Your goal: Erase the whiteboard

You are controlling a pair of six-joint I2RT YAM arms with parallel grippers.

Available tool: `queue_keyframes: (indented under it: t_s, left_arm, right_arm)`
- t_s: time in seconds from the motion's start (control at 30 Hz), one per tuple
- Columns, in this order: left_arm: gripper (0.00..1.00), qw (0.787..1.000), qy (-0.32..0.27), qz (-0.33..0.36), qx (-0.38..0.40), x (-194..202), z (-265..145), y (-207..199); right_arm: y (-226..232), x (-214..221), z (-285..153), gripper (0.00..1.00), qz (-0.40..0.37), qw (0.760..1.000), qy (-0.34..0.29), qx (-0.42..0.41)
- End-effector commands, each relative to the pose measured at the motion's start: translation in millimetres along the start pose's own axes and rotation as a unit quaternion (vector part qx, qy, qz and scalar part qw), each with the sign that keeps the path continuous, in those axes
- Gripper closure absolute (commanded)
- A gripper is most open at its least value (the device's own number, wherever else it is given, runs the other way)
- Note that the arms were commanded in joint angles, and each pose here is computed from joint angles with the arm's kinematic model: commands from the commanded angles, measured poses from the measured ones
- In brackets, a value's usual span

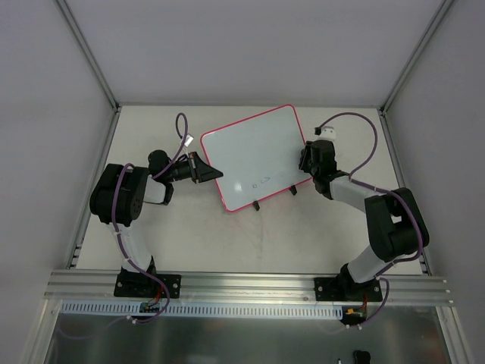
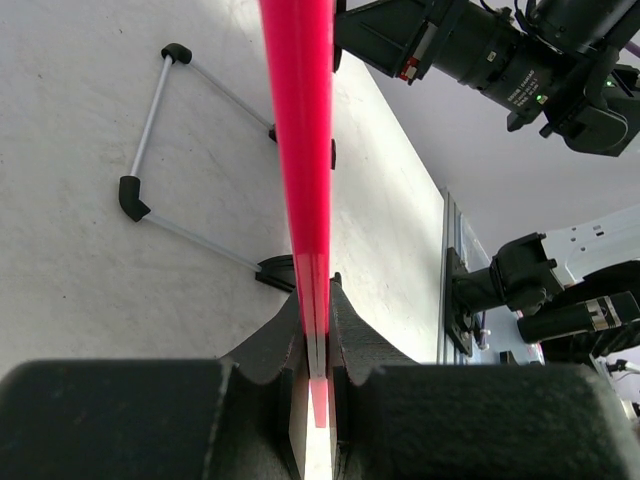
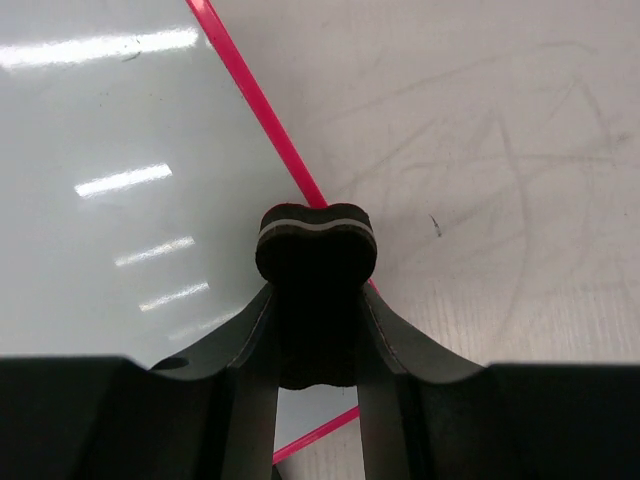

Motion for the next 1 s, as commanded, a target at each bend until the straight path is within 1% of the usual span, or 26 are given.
queue_keyframes:
  t_s: [0.0, 0.17, 0.4, 0.5, 0.57, 0.73, 0.87, 0.97]
  left_arm:
    - [1.0, 0.973, -0.056, 0.21, 0.077, -33.3, 0.8, -26.4]
    - [1.0, 0.973, -0.056, 0.21, 0.077, -32.9, 0.7, -26.3]
    - [1.0, 0.973, -0.056, 0.209, 0.077, -33.2, 0.4, -25.8]
    - [1.0, 0.973, -0.056, 0.209, 0.077, -32.5, 0.7, -26.1]
    - [1.0, 0.973, -0.056, 0.211, 0.077, -33.1, 0.4, -27.0]
    - [1.0, 0.973, -0.057, 0.211, 0.078, -33.4, 0.4, -27.4]
    - [1.0, 0.973, -0.057, 0.211, 0.077, -33.5, 0.4, -27.3]
    - [1.0, 0.973, -0.057, 0.212, 0.078, -33.3, 0.2, -27.6]
  right_arm:
    - [-4.2, 9.9, 3.3, 1.0, 0.007, 1.0, 0.016, 0.001]
    - [5.8, 24.0, 3.1, 1.0, 0.003, 0.999, 0.024, -0.022]
    - [45.3, 50.2, -9.6, 1.0, -0.024, 0.996, 0.042, -0.071]
    - [73.7, 69.8, -24.4, 1.0, -0.043, 0.992, 0.055, -0.104]
    - [82.5, 80.7, -31.2, 1.0, -0.049, 0.991, 0.065, -0.108]
    - [114.5, 112.6, -49.0, 1.0, -0.054, 0.983, 0.097, -0.148]
    - [133.0, 134.9, -54.1, 1.0, -0.072, 0.977, 0.115, -0.164]
    - [140.3, 140.8, -56.7, 1.0, -0.077, 0.976, 0.116, -0.171]
Point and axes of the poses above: each gripper's point midway between its finger pads, its own z axis out along the fingers, its own y axis along the line the jaws close on, x = y × z, the point moved 8 cm from there along -z, back along the fingers, and after that the axes turned 14 degrees about z, right-handed, at the moved point
